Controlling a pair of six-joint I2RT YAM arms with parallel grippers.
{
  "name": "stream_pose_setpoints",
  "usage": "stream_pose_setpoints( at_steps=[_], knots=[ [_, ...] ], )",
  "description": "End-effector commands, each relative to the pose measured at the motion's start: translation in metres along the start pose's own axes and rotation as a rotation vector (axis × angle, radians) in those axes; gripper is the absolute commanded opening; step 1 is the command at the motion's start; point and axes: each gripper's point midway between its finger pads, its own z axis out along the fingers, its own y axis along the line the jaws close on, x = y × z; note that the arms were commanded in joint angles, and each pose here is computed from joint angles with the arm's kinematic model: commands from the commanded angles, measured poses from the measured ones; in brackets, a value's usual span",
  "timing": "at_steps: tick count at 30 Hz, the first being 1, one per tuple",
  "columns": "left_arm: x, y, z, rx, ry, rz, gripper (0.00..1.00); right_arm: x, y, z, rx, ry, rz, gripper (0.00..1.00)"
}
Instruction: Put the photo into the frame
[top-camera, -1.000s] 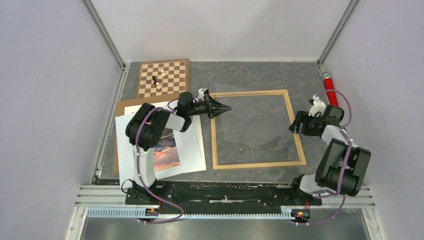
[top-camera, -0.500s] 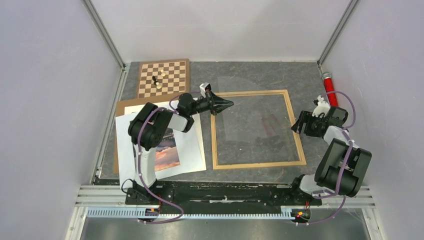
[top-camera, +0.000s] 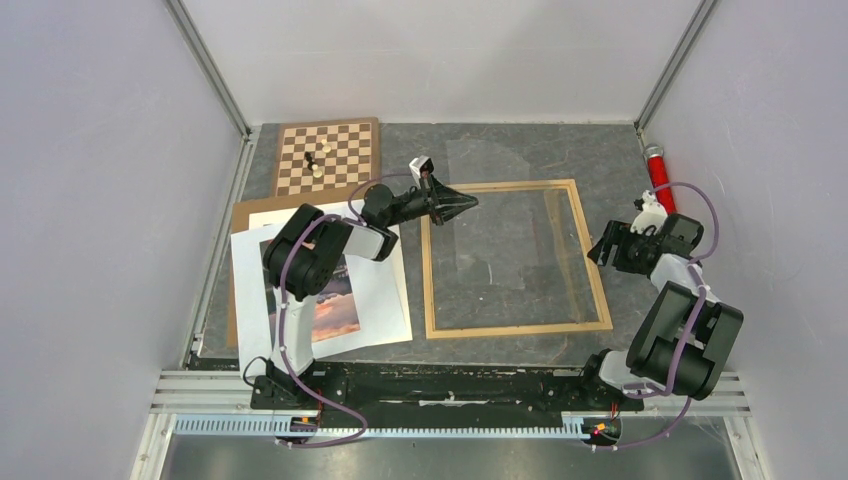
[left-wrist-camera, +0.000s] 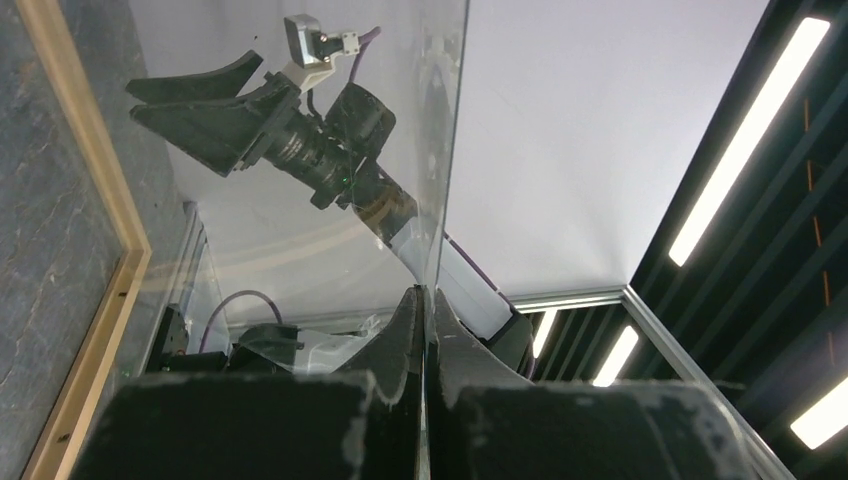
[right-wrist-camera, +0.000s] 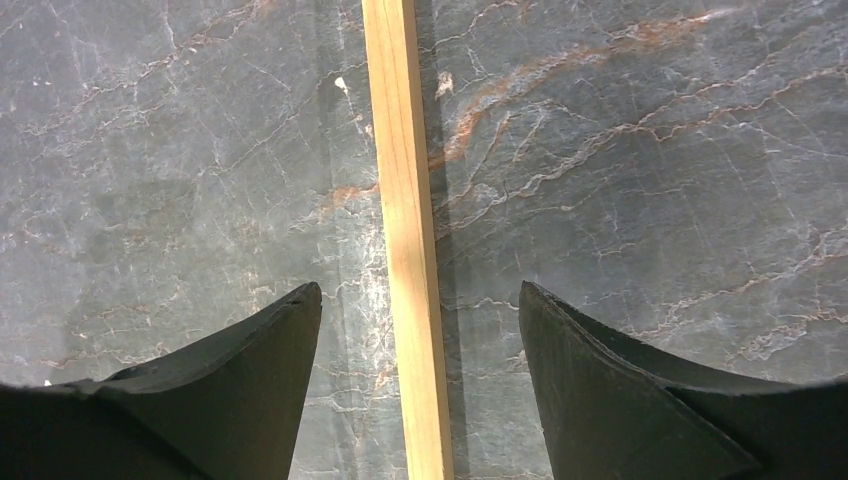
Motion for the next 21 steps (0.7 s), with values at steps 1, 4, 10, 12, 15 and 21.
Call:
stream_pose_setpoints(
  at_steps=[1, 4, 10, 12, 15, 21],
  knots=[
    [0.008, -0.043, 0.008, 0.125, 0.035, 0.075, 0.02, -0.014, 0.0, -0.005, -0.001, -0.062, -0.025, 0.75],
    [0.009, -0.052, 0.012, 0.142, 0.045, 0.086, 0.02, -0.015, -0.001, -0.006, 0.0, -0.066, -0.024, 0.75],
    [0.009, -0.067, 0.021, 0.172, 0.063, 0.11, 0.02, -0.011, -0.002, -0.002, -0.003, -0.052, -0.014, 0.75],
    [0.009, -0.072, 0.025, 0.183, 0.065, 0.116, 0.02, -0.012, -0.002, -0.003, -0.002, -0.059, -0.016, 0.75],
    [0.011, -0.078, 0.032, 0.195, 0.075, 0.123, 0.02, -0.013, -0.002, -0.004, 0.002, -0.065, -0.018, 0.75],
    [0.016, -0.089, 0.047, 0.224, 0.096, 0.133, 0.02, -0.017, -0.013, -0.01, 0.08, -0.087, -0.013, 0.75]
  ],
)
